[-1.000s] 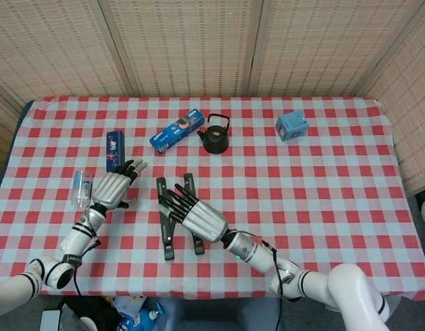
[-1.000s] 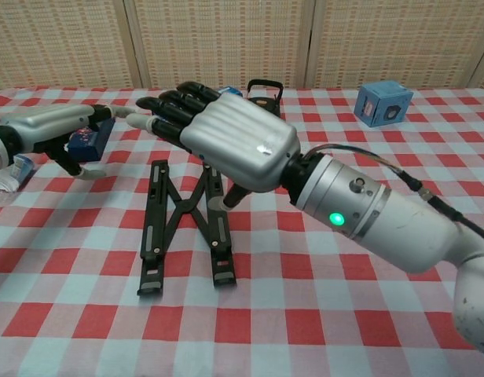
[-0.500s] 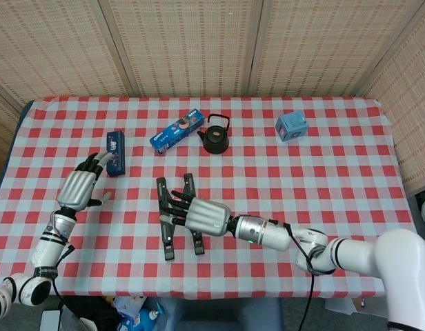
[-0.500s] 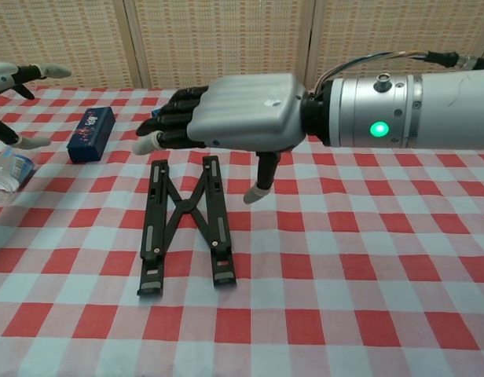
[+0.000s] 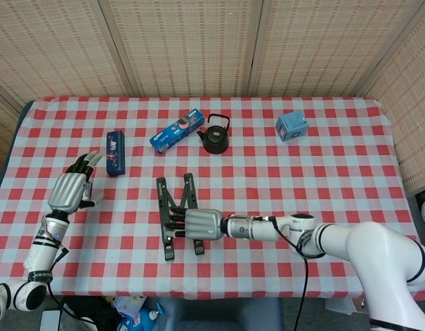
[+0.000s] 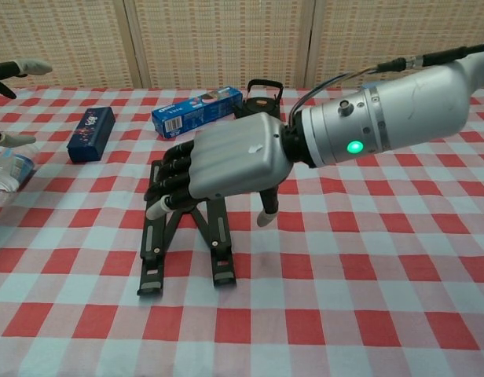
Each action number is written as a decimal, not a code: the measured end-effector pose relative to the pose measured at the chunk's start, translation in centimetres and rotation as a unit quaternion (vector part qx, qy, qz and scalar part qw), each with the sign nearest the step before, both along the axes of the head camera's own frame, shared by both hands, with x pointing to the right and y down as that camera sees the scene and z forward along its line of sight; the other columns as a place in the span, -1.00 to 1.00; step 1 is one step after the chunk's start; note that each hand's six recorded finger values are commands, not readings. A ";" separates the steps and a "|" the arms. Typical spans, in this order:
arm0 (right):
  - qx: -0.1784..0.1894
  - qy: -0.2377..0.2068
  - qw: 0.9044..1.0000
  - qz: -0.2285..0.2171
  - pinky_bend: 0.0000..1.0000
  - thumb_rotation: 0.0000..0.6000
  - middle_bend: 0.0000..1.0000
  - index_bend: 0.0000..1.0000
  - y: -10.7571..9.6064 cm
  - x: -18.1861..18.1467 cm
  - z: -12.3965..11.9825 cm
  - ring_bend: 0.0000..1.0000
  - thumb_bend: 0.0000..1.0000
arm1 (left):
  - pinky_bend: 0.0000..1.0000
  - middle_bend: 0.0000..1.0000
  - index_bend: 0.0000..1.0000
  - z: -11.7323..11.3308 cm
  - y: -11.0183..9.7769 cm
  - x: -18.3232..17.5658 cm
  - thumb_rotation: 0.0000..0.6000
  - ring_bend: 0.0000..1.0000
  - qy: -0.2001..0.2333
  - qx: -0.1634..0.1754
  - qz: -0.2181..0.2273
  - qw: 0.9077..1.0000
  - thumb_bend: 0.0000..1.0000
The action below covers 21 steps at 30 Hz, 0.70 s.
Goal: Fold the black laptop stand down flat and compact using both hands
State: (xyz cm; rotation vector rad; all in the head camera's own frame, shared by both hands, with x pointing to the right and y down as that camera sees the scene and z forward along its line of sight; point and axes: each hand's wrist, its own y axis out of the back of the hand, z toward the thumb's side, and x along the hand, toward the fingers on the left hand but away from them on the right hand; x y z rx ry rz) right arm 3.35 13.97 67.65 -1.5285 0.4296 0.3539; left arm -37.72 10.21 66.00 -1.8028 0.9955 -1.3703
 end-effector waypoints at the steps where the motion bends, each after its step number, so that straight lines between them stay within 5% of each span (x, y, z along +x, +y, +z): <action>1: 0.002 0.002 1.000 -0.003 -1.00 1.00 -1.00 -1.00 -0.1 -0.1 0.3 -1.00 -1.00 | -0.63 -1.00 -1.00 0.0 0.0 -0.1 1.00 -1.00 0.000 0.000 -0.002 1.000 -0.48; 21: -0.006 0.001 0.999 -0.039 -1.00 1.00 -1.00 -1.00 0.2 -3.6 3.9 -1.00 -1.00 | -0.63 -1.00 -1.00 0.3 0.4 -1.8 1.00 -1.00 -0.003 -0.005 -0.019 1.000 -0.48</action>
